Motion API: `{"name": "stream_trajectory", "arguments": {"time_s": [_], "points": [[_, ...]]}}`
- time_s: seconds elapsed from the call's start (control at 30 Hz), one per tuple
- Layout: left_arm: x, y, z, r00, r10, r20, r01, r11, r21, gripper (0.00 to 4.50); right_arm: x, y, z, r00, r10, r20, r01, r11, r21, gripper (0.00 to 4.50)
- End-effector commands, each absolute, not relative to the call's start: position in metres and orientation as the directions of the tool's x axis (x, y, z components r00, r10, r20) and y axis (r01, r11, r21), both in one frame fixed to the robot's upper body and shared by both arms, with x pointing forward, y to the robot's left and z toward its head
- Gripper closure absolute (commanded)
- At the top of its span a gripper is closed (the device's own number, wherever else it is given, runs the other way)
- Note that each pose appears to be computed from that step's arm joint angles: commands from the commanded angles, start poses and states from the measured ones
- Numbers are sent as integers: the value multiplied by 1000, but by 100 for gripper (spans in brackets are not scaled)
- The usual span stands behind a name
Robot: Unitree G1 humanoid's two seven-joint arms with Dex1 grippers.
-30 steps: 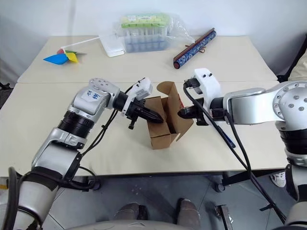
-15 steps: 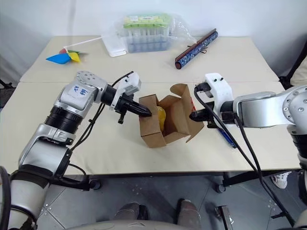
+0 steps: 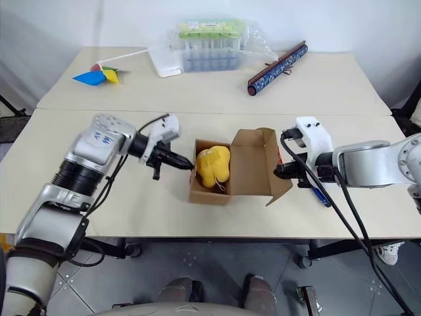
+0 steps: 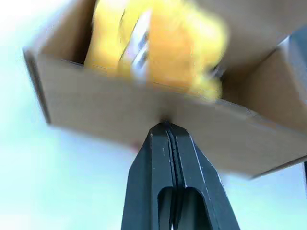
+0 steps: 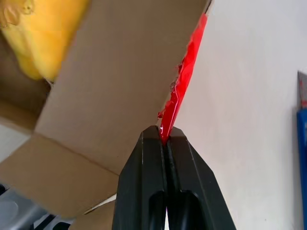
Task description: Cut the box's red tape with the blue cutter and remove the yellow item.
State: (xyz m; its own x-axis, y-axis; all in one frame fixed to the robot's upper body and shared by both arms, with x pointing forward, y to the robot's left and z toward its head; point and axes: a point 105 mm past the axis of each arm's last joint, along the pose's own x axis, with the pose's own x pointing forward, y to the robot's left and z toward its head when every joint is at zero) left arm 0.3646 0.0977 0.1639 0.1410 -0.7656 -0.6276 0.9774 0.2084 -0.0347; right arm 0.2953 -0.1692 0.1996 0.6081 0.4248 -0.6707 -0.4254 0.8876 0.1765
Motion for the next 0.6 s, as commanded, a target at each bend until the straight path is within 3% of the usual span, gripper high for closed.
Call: {"name": "stream_trajectory", "arguments": {"time_s": [0.03, 0.47, 0.6], "points": [[367, 93, 174, 161, -775, -611, 979, 204, -1, 450, 294, -171, 204, 620, 424, -660, -435, 886, 161, 448], [370, 76, 160, 132, -795, -592, 980, 193, -41, 450, 300, -174, 167, 556, 420, -717, -430, 884, 184, 448], [370, 74, 155, 118, -795, -595, 982, 183, -50, 450, 309, -179, 160, 609, 362, -705, -455, 888, 63, 448]]}}
